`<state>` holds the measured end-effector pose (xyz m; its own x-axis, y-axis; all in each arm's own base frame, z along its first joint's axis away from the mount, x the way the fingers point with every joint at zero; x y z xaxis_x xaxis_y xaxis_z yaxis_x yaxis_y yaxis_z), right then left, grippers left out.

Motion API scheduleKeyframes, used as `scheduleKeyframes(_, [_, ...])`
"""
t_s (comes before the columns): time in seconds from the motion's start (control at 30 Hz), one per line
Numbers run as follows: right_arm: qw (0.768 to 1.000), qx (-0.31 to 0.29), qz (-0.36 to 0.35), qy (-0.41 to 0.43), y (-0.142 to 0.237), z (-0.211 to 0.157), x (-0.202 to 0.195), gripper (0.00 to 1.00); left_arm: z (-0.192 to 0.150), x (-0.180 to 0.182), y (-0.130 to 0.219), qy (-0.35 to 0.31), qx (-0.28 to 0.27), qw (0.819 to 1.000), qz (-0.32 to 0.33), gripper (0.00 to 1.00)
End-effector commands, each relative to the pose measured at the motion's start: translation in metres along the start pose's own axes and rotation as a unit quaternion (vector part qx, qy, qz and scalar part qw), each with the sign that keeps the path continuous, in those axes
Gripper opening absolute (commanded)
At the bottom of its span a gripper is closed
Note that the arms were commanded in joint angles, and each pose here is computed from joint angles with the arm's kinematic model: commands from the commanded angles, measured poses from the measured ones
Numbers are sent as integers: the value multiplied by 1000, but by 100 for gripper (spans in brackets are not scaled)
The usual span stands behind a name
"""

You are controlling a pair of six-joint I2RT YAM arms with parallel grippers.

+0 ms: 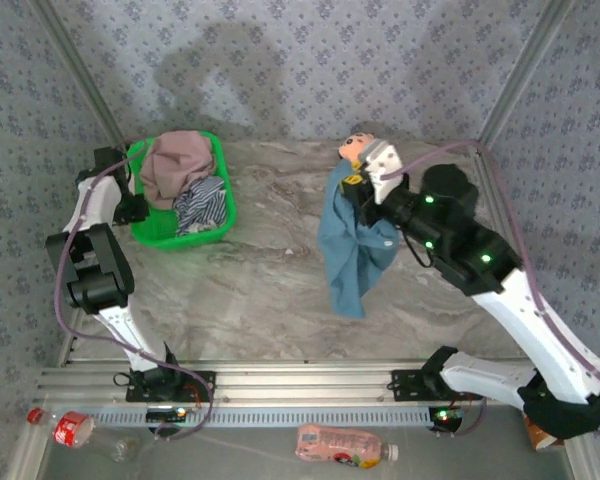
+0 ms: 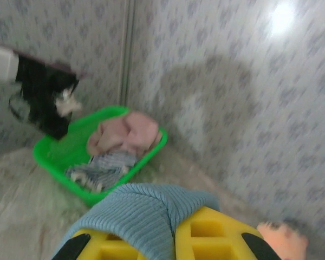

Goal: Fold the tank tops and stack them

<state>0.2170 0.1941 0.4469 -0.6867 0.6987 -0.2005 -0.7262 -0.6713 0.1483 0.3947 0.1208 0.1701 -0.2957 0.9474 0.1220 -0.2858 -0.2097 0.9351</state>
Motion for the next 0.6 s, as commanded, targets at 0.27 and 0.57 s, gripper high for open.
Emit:
scheduleKeyframes(0.27, [992,60,41,-99,-37,-60,8,5,33,53,-30,-71,37,980,180,7])
scheduleKeyframes(0.57, [979,134,55,-145,-59,-114,8,5,58,68,-36,-75,36,968,236,35])
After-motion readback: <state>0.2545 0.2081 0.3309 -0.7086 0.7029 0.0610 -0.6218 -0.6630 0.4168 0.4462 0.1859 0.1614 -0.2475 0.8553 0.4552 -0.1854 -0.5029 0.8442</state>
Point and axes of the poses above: each hand's point on the last joint's axis, 136 mm out from that joint toward the fingers, its own y axis back along the fingers, its own x axis along the line the jaws close on, z = x × y, the point moved 6 cm from there along y, back along the fingers, and after that the axes turned 1 degree about y, right-handed, at the moved point
